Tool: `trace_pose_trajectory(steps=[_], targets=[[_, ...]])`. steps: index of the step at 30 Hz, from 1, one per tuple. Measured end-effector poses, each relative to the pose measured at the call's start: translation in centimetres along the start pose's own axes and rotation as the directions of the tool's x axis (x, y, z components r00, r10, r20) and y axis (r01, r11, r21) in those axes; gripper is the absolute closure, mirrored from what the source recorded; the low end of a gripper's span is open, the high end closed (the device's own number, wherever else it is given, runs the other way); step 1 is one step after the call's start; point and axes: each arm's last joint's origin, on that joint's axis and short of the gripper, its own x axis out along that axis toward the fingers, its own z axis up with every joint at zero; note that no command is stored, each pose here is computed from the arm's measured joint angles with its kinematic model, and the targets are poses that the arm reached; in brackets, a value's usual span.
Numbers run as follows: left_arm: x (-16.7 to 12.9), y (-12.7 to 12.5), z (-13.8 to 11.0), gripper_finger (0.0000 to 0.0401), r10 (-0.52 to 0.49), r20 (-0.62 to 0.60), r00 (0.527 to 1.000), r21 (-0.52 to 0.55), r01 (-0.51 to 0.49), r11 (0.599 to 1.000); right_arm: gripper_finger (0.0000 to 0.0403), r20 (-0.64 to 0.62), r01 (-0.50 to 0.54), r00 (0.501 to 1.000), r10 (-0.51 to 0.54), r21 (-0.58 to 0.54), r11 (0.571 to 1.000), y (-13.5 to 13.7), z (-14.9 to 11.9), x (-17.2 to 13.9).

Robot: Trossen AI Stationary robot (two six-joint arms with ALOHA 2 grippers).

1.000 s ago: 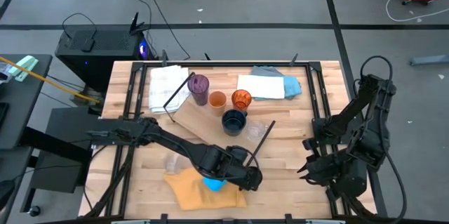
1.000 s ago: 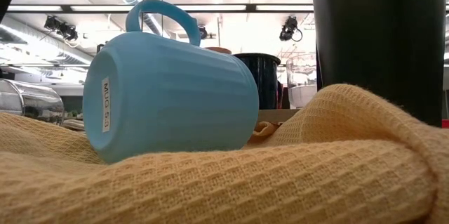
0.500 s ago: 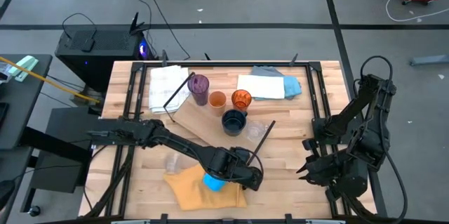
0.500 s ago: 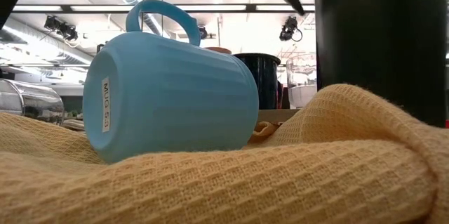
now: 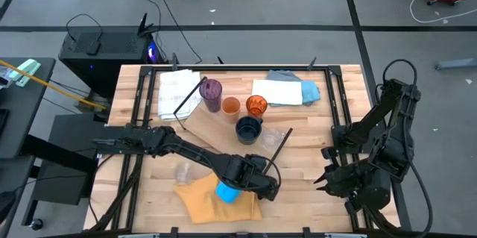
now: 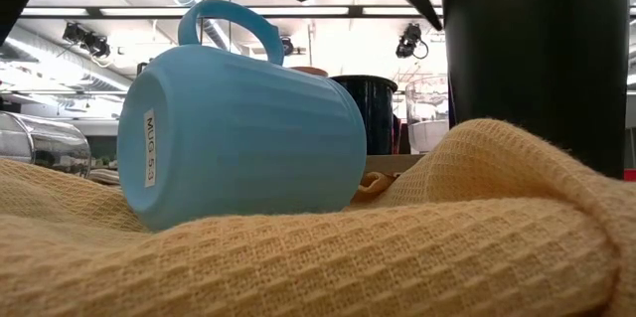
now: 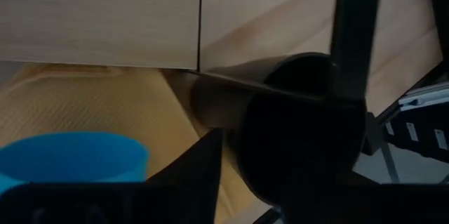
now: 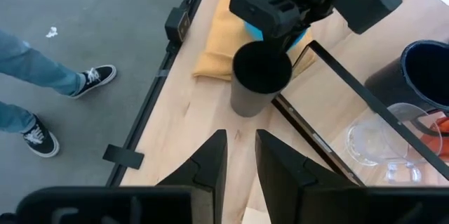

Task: Stack small to large cups/mugs on shelf
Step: Put the black cup on the shelf

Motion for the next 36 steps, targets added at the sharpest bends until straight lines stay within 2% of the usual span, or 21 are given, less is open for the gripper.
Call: trace_pose_trajectory(steps=[9,18,22,30,33,36], targets=[[0.9,0.1,-0.2,0.0388,0.020,-0.004,1.000,0.029,-0.019,0.999,0.0321,0.000,0.001,1.000,-0.001,0.000,1.000,0.0,0.0,0.0],[0.9,0.0,-0.3,0.0392,0.008,-0.033,0.999,0.042,-0.006,0.999,0.0321,0.006,0.010,1.000,-0.010,0.000,1.000,0.0,0.0,0.0],[0.2,-0.5,-0.7,0.0391,-0.041,-0.072,0.997,0.039,0.044,0.998,0.0321,0.007,0.013,1.000,-0.013,-0.001,1.000,0.0,0.0,0.0],[-4.9,-1.1,-1.3,0.0392,-0.147,-0.064,0.987,0.027,0.149,0.988,0.0321,0.006,0.015,1.000,-0.015,-0.002,1.000,-0.1,0.0,0.0],[-8.2,-1.2,-1.2,0.0392,-0.211,-0.035,0.977,0.031,0.212,0.977,0.0321,0.005,0.016,1.000,-0.016,-0.004,1.000,-0.1,0.0,0.0],[-12.7,-0.6,-0.5,0.0392,-0.264,0.052,0.963,0.039,0.262,0.964,0.0321,0.007,0.019,1.000,-0.019,-0.004,1.000,-0.1,0.0,0.0]])
